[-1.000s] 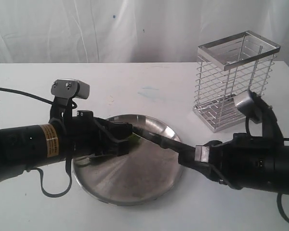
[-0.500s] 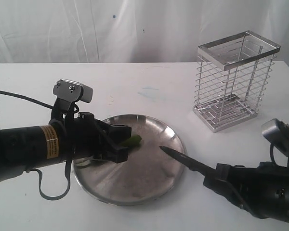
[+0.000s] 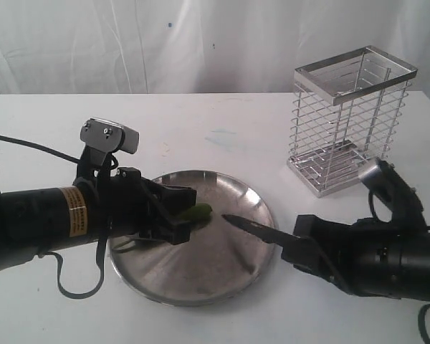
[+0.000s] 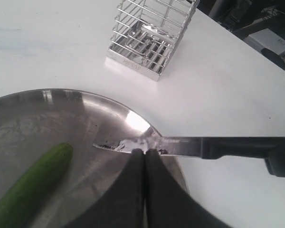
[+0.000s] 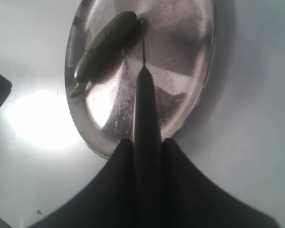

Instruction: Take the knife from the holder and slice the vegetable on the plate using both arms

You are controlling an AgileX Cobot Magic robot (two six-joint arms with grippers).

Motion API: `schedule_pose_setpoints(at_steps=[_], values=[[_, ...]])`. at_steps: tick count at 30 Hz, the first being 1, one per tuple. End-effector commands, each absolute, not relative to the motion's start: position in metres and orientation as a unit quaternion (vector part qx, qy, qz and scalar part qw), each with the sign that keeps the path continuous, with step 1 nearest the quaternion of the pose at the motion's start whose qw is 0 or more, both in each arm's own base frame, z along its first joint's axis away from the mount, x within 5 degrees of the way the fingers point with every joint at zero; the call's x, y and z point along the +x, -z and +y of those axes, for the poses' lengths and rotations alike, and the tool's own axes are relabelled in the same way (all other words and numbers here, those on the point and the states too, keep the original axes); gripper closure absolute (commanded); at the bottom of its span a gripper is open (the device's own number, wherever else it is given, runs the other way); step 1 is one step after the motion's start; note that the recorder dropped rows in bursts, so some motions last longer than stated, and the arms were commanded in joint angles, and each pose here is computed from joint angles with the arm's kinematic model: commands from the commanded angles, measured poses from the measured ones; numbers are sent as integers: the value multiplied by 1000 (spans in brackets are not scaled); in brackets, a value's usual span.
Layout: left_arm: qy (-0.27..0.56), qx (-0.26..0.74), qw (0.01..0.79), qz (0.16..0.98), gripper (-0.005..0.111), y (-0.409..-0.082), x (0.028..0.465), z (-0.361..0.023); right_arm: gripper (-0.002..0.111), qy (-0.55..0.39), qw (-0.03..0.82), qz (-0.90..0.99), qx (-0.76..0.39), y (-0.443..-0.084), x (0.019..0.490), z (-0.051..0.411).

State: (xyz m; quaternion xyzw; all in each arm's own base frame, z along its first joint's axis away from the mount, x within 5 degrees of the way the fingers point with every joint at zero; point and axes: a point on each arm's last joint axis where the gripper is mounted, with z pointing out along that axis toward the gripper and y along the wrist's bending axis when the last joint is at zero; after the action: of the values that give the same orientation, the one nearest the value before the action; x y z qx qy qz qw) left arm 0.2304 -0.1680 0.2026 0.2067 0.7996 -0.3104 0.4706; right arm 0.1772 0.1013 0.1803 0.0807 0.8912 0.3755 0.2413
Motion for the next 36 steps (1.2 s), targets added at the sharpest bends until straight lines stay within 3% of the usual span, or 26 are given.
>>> schedule_pose_setpoints(at_steps=[1,8,13,29,36], values=[[303,246,471,791,107,-205,228,-169,108,-374,201,902,78,-165,193,110],[301,257,469,790,107,-204,227,-169,108,-347,172,920,68,-142,203,112],[302,257,469,789,107,-204,227,-169,108,-384,133,913,38,-133,201,121],[302,259,469,789,107,-204,226,-169,64,-388,100,915,51,-120,205,125],[301,273,461,789,107,-203,225,-170,63,-386,105,915,51,-121,208,125]])
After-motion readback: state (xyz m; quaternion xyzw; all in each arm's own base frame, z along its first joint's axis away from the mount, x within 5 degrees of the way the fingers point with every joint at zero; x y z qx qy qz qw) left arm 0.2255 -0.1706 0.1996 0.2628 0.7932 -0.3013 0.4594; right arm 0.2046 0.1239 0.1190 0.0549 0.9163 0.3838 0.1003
